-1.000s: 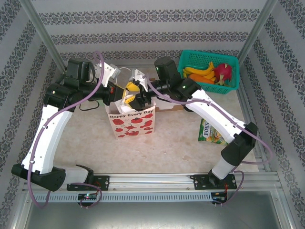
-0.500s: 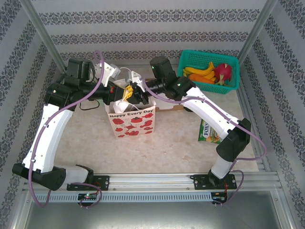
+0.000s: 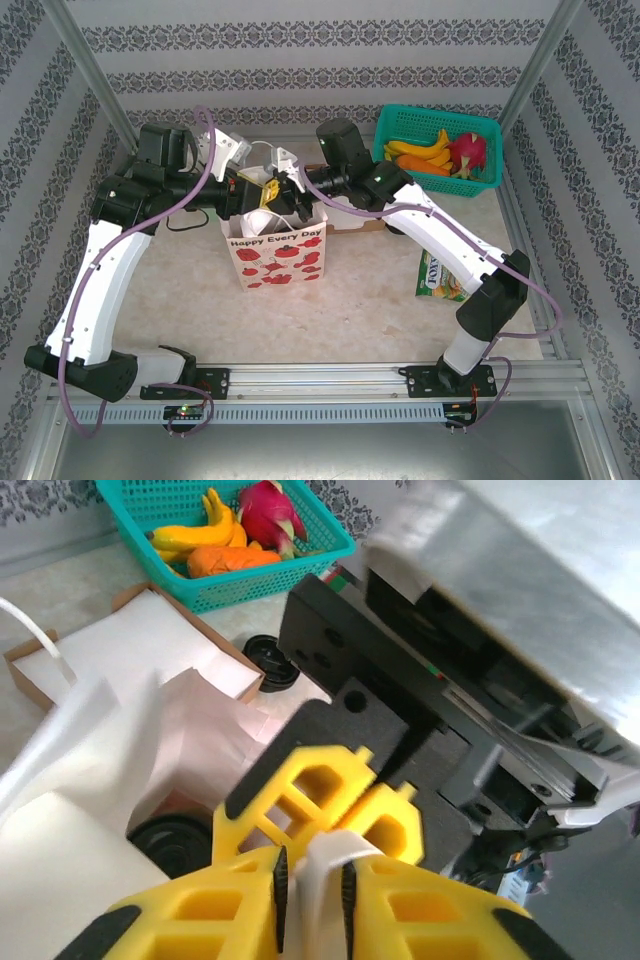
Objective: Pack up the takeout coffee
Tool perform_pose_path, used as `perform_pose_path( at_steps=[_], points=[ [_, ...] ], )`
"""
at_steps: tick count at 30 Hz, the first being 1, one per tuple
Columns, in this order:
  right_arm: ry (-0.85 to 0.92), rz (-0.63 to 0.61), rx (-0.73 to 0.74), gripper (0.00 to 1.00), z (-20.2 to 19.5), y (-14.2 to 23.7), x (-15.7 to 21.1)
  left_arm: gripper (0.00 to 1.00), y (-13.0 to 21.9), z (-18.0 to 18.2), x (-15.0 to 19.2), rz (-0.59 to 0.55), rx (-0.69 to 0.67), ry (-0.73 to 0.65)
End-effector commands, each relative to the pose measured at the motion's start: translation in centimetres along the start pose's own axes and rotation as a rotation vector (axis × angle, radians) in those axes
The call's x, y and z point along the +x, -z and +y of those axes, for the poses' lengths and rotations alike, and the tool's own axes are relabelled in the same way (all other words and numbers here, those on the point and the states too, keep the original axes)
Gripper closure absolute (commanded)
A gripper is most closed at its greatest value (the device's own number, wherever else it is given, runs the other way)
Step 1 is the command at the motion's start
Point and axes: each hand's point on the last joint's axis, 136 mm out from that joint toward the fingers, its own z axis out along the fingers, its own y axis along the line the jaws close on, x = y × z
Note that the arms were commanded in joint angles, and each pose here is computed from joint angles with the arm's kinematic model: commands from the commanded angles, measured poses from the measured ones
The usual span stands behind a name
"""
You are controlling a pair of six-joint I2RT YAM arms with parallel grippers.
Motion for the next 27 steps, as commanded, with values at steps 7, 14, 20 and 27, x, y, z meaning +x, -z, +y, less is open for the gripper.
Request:
perform_pose_path(
  at_steps=[7,14,20,27],
  points=[
    [-0.233,0.007,0.238,1.0,-2.7,0.7,-0.9,0.04,5.6,4.8,-2.7,-0.25,-0.407,0.086],
    [-0.359,-0.013,0.164,1.0,-1.5,-1.0,-0.7,0.01,9.6,12.0,1.2,-0.305,-0.865,0.391],
    [-0.459,0.02,0.121,1.0,-1.0,-2.9,1.2,0.01,9.2,14.7,5.8,-0.26,-0.977,0.588],
    [-0.432,0.095,0.035,0.99,-0.2,-5.7,4.8,0.01,9.6,18.4,11.1,-0.209,-1.113,0.778]
  ],
)
